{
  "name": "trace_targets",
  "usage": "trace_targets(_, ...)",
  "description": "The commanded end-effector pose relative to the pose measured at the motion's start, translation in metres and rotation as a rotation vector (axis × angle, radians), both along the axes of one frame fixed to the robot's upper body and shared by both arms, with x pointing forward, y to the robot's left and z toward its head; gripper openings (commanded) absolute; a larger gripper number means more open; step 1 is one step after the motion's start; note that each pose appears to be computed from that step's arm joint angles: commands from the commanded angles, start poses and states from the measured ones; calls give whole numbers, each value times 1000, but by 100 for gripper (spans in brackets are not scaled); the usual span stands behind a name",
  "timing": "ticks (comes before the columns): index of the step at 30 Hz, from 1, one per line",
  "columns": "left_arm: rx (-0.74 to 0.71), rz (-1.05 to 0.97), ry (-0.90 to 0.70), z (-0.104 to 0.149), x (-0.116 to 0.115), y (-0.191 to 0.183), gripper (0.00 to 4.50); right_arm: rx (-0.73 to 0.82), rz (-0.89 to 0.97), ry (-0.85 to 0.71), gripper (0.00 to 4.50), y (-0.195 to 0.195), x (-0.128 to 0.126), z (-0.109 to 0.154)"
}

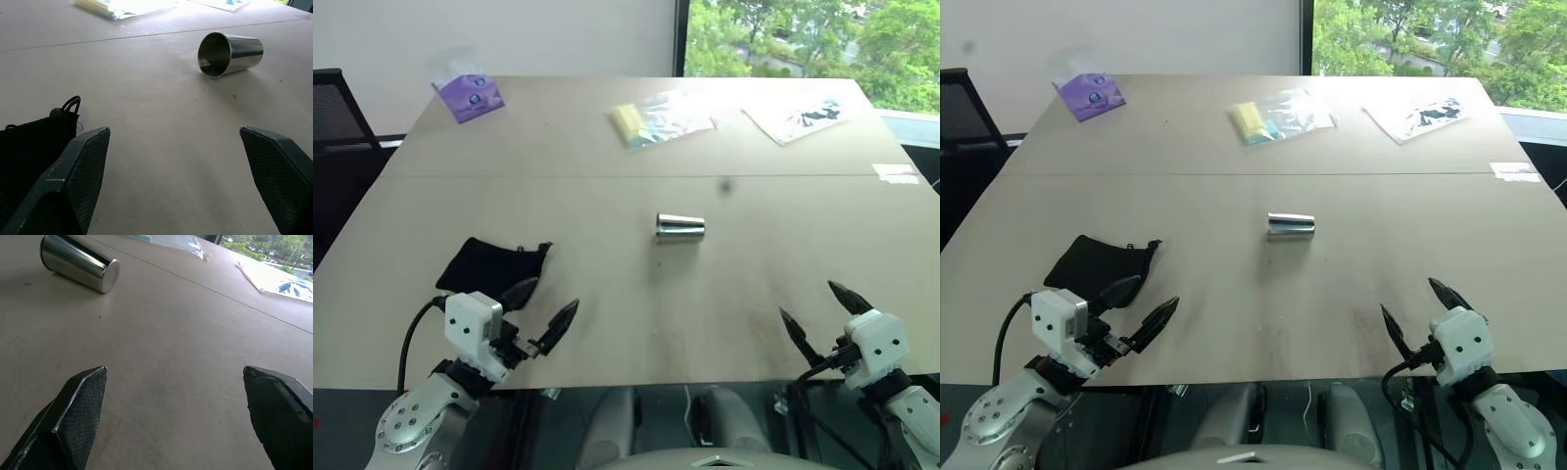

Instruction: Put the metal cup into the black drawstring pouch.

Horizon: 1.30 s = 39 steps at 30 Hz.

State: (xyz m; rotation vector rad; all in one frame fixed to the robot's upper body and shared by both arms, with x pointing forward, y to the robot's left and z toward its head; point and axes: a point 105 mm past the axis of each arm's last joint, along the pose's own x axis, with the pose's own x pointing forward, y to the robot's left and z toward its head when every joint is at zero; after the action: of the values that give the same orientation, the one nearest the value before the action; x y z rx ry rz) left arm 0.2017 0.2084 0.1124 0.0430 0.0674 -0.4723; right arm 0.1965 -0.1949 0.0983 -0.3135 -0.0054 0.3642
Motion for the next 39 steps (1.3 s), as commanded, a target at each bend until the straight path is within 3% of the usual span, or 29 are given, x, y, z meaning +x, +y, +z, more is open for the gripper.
trace_targets(1,11,7,-23,11,10,25,440,24,62,-75,450,11,2,24)
trace_targets(6,-1,116,-40,25,27,71,440,130,268,-167,450,38,15,63)
trace_targets(14,40,191,-92,47,18,68,440,86,648,-135,450,76,8,84)
trace_targets(17,163,234,-91,49,11,67,440,35,734,-111,450,80,9,83)
trace_targets(21,359,380,30,36,3,82,440,-21,803,-80,450,82,10,78)
trace_targets(26,628,477,112,32,5,89,440,-11,868,-59,450,88,6,77)
trace_targets(32,705,435,123,34,12,76,440,-5,854,-77,450,90,8,77)
trace_targets(36,644,335,142,35,13,59,440,-6,834,-76,450,90,6,76)
trace_targets(39,600,267,126,29,34,3,440,-6,823,-73,450,89,4,76)
